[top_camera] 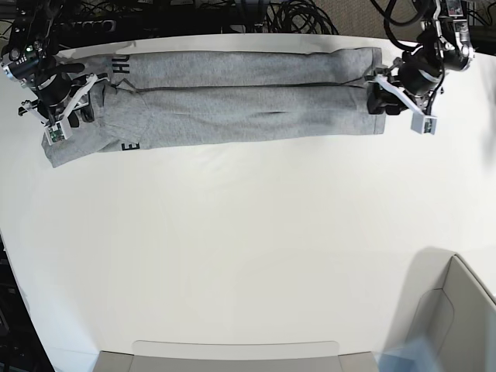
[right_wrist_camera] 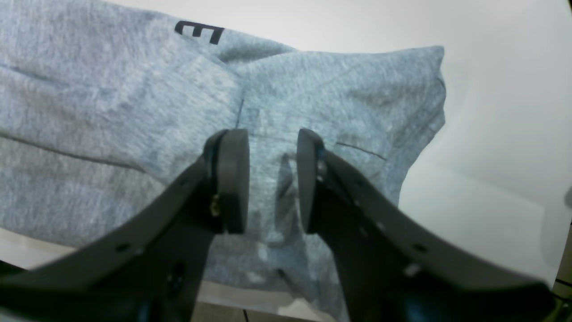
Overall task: Fold the T-shirt properly
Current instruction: 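Fold the hem edge up over the shirt toward the collar with both grippers, then grasp the strip end with the left gripper and drag it toward the right gripper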
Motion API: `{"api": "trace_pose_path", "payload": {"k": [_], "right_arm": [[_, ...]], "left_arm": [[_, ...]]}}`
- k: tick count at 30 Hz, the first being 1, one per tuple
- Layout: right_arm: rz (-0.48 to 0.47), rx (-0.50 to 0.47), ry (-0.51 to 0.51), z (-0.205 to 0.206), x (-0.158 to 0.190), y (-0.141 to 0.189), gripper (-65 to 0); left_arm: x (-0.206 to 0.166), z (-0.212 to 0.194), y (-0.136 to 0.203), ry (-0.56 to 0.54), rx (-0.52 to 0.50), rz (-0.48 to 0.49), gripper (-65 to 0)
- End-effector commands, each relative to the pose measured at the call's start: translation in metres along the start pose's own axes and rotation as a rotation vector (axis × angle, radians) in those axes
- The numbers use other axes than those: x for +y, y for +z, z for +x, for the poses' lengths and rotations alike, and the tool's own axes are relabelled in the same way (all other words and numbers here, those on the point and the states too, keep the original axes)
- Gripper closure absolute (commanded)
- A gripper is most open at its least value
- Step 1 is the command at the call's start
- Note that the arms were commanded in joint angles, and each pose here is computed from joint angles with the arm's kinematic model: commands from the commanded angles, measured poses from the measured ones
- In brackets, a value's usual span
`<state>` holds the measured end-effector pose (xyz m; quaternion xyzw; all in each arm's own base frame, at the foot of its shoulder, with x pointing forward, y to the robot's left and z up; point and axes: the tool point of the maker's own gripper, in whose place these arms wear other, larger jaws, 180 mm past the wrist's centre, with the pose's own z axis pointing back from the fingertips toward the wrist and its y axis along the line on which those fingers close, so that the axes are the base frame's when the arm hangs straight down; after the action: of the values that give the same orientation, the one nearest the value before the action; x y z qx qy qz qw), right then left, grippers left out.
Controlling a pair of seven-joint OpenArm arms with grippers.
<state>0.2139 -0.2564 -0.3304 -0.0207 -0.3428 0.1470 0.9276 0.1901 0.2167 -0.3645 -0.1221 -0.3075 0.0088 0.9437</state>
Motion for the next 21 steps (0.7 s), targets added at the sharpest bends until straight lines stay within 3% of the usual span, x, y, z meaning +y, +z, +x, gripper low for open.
{"api": "trace_pose_path", "payload": {"k": [1,4,9,17,21], "right_arm": [[-0.004,-0.031,0.013,0.009,-0.004,0.003,-17.3],[-0.005,-0.007,0.003,0.001,-0.007,-0.001,-17.2],[-0.006,-0.017,-0.006,0.005,-0.009,-0.003,-17.1],[-0.013,-0.015,0.002,0.005,-0.011,-0.003,-17.1],[-0.012,-0.012,-0.002,0.004,-0.012,-0.004,-17.1]], "left_arm": [[0.004,0.011,0.002,-0.014,-0.030,0.000,-25.9],[0.012,0.009,-0.004,0.011,0.005,-0.010,-25.9],[0.017,0.002,-0.016,0.151,0.021,-0.083,-25.9],[0.037,-0.028,-0.029,0.234,0.105,-0.060,-25.9],[0.027,-0.042,-0.033,0.157,0.141,-0.135,-25.7]]}}
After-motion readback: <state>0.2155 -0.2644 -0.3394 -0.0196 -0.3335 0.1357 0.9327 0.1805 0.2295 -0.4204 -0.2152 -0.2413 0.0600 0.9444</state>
